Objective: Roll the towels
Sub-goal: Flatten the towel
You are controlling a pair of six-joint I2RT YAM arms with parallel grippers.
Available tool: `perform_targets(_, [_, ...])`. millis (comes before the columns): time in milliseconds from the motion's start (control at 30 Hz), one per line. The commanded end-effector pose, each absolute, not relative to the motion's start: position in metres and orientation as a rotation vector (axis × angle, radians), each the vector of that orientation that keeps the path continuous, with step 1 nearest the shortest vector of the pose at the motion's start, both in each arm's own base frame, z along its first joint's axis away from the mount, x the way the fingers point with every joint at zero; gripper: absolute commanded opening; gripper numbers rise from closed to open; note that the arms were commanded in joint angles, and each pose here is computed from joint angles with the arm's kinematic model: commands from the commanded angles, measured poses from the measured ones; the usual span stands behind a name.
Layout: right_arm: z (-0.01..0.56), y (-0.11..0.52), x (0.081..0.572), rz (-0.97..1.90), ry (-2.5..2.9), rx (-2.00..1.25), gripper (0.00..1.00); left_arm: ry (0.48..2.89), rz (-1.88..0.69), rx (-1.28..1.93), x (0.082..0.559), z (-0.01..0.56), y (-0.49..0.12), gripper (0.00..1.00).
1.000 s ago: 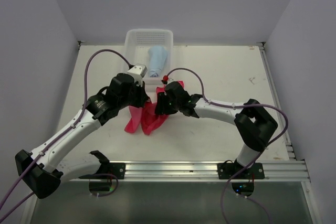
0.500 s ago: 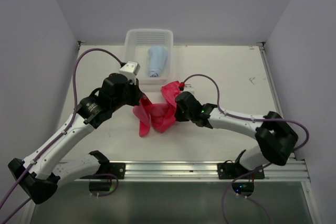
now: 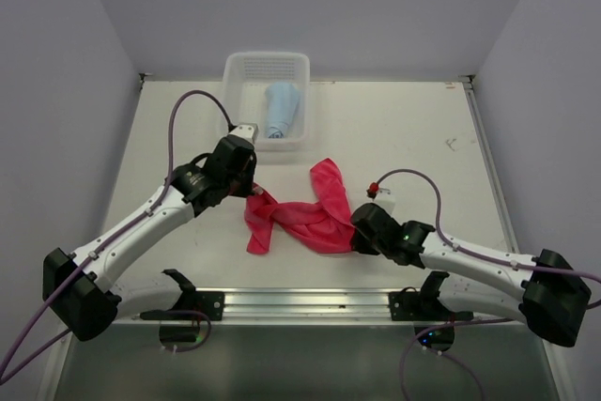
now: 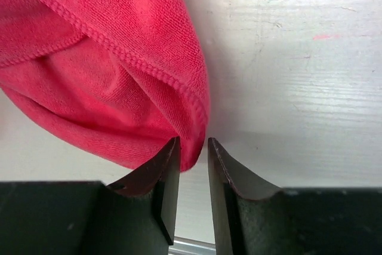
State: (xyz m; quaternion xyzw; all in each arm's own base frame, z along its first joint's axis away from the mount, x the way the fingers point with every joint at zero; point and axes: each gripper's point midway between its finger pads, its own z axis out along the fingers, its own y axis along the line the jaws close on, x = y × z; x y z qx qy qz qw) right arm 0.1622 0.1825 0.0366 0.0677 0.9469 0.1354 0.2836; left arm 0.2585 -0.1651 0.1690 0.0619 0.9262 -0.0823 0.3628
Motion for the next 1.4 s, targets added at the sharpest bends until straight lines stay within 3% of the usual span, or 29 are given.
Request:
perform_targets(0, [0.059, 0.179, 0.171, 0.357, 2.467, 0.225, 0.30, 2.386, -0.173, 0.111, 0.260, 0.169, -0.159, 0.00])
perform_targets(167, [0.114, 0.175, 0.203, 0.262, 2.312, 0.166, 0.50, 2.392, -0.248, 0.142, 0.258, 0.163, -0.171, 0.00])
perform_targets(467, [0.143, 0.238, 0.273, 0.317, 2.266, 0.037, 0.53, 2.349, -0.324, 0.175, 0.261, 0.170, -0.182, 0.00])
perform_targets(767, [0.079, 0.249, 0.299, 0.114, 2.415, -0.041, 0.54, 2.329, -0.291, 0.180, 0.260, 0.172, -0.174, 0.00])
perform_targets(833, [0.066, 0.251, 0.299, 0.135, 2.455, -0.030, 0.49, 2.306, -0.294, 0.179, 0.261, 0.175, -0.174, 0.00])
perform_targets(933, [0.053, 0.245, 0.295, 0.132, 2.487, -0.007, 0.21, 2.308, -0.278, 0.182, 0.263, 0.170, -0.173, 0.00])
perform_targets(967, [0.055, 0.245, 0.296, 0.134, 2.479, -0.004, 0.05, 2.310, -0.269, 0.180, 0.265, 0.169, -0.173, 0.00])
perform_targets(1000, [0.063, 0.244, 0.298, 0.152, 2.460, 0.009, 0.00, 2.314, -0.254, 0.179, 0.266, 0.166, -0.172, 0.00])
perform_targets(1367, [0.175, 0.165, 0.298, 0.154, 2.234, 0.170, 0.00, 2.281, -0.234, 0.054, 0.300, 0.184, -0.150, 0.00])
